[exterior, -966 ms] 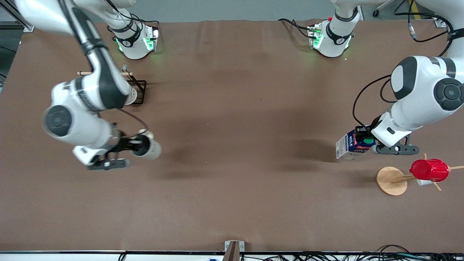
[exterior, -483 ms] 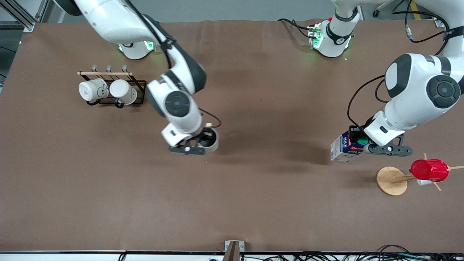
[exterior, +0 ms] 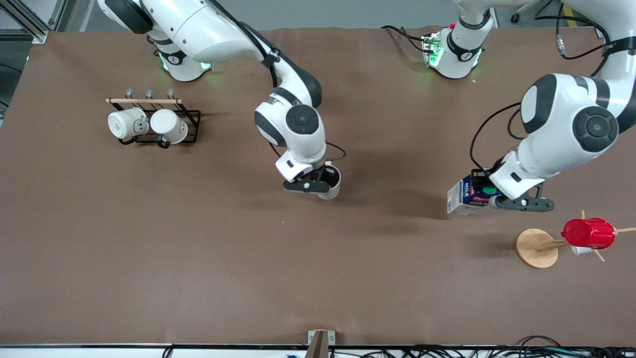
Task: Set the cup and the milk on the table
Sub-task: 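Carry the mug and milk carton toward the table centre with both grippers, then set the mug down with the right gripper and withdraw it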
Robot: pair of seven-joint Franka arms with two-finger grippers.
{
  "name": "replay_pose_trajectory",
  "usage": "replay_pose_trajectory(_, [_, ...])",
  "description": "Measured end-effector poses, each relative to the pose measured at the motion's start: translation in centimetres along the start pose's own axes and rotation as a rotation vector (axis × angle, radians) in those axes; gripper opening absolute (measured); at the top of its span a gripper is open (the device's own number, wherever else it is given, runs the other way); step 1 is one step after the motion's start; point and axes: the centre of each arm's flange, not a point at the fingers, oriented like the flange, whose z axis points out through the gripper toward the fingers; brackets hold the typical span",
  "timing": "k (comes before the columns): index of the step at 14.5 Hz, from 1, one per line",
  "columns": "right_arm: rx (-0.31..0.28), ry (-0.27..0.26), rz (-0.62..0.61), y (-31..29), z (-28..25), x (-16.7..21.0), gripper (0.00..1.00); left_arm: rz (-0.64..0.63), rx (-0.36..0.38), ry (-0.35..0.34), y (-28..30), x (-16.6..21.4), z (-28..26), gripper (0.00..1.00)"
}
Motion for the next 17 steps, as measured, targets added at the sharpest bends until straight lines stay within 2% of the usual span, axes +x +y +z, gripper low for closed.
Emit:
replay_pose_trajectory(3, [-0.013,-0.001,0.034,-0.8,1.1,-1.2,0.04,0.003,-0.003,-0.023,4.1,-0.2,1.6,0.39])
replay_pose_trajectory(6, [-0.002,0.008,0.115,-1.2,3.3,-1.6,0.04,-0.035,-0.005,-0.043,10.0,0.0,3.7,0.39])
replay_pose_trajectory(11, [-0.011,0.003,0.129,-1.1,4.3,-1.8,0.04,-0.064,-0.012,-0.061,17.5,0.3,6.2,0.39])
replay_pose_trajectory(12, [-0.013,0.004,0.128,-1.1,4.3,-1.7,0.08,-0.065,-0.014,-0.062,18.3,0.5,6.5,0.39])
replay_pose_trajectory(13, [-0.015,0.006,0.128,-1.1,4.0,-1.6,0.17,-0.070,-0.019,-0.058,19.0,0.7,6.9,0.39])
replay_pose_trajectory(17, [-0.015,0.030,0.145,-1.0,-0.9,-0.1,0.59,-0.090,-0.038,-0.051,21.7,0.6,8.4,0.39])
